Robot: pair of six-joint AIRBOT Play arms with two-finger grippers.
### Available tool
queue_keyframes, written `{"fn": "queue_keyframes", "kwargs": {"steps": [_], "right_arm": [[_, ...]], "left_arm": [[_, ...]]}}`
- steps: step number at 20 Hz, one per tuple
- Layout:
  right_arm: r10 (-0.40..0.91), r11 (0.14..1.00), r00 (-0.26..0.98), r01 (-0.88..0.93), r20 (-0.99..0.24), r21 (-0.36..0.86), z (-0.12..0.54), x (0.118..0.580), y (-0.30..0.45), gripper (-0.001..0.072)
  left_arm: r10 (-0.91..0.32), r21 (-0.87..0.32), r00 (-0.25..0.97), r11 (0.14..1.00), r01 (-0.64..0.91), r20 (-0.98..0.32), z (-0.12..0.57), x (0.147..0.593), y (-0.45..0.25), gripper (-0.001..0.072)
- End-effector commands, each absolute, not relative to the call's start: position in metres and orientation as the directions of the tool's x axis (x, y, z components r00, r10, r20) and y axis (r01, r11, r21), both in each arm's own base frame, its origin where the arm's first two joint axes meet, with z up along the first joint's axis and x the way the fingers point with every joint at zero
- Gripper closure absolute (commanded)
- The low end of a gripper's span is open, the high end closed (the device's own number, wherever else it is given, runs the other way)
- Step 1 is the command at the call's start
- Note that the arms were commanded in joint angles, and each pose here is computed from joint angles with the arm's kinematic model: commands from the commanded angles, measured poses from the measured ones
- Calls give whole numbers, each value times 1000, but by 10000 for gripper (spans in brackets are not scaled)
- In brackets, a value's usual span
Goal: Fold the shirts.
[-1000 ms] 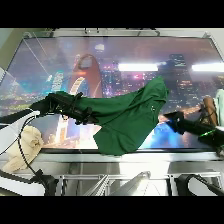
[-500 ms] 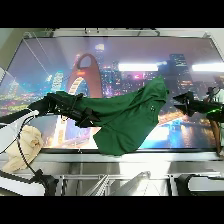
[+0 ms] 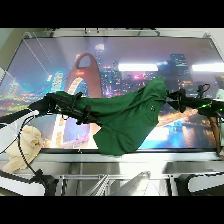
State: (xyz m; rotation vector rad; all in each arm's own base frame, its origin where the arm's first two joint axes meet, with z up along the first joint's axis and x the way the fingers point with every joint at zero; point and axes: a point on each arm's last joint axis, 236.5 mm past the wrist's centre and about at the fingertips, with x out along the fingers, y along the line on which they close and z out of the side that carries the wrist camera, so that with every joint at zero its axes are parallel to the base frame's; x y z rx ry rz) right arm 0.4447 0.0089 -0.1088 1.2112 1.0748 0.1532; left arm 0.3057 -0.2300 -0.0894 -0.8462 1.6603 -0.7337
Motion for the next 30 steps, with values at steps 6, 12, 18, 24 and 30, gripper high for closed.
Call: {"fn": "queue_keyframes", "kwargs": {"steps": [6, 12, 18, 24, 30], "right_arm": [[677, 418, 456, 408, -578, 812, -114, 455, 61, 604], [779, 307, 554, 73, -295, 949, 31, 471, 58, 695], [644, 455, 754, -514, 131, 727, 359, 403, -28, 696], [573, 726, 751, -651, 330, 220, 517, 244, 39, 695], [607, 742, 780, -625, 150, 242, 477, 253, 62, 695]], "left_arm": [[-830, -813, -141, 557, -169, -539, -91, 311, -230, 678], [-873, -880, -136, 474, -13, -469, -12, 306, -220, 679], [-893, -765, 282, 447, 463, -351, 252, 314, -149, 679], [-407, 8, 911, 913, 408, -70, 494, 208, -103, 678], [-530, -30, 838, 847, 531, -132, 490, 231, -106, 678]]}}
